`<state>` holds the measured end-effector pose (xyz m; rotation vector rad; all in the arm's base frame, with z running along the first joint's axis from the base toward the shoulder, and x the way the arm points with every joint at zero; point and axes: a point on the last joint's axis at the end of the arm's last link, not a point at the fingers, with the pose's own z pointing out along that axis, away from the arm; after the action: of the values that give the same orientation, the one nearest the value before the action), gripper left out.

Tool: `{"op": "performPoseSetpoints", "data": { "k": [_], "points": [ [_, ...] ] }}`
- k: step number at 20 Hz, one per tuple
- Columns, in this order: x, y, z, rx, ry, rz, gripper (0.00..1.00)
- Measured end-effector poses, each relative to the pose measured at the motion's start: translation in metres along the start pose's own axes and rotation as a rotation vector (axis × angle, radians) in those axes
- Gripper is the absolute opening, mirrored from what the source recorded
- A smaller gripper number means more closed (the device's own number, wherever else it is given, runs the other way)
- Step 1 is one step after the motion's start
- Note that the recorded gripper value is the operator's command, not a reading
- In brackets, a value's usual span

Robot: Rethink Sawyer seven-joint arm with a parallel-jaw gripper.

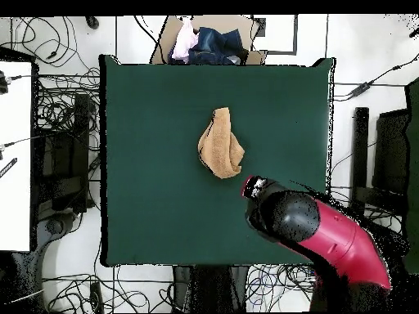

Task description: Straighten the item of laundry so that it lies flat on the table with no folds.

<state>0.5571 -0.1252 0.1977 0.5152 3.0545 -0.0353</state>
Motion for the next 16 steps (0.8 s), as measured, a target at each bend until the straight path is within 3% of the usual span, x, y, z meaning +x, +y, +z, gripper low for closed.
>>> {"op": "performPoseSetpoints", "data": {
  "k": [7,16],
  "points": [
    [-0.017,-0.012,0.015,-0.028,0.013,0.061,1.0],
    [-0.037,0.004,0.007,-0.115,0.002,0.152,1.0]
  ]
}}
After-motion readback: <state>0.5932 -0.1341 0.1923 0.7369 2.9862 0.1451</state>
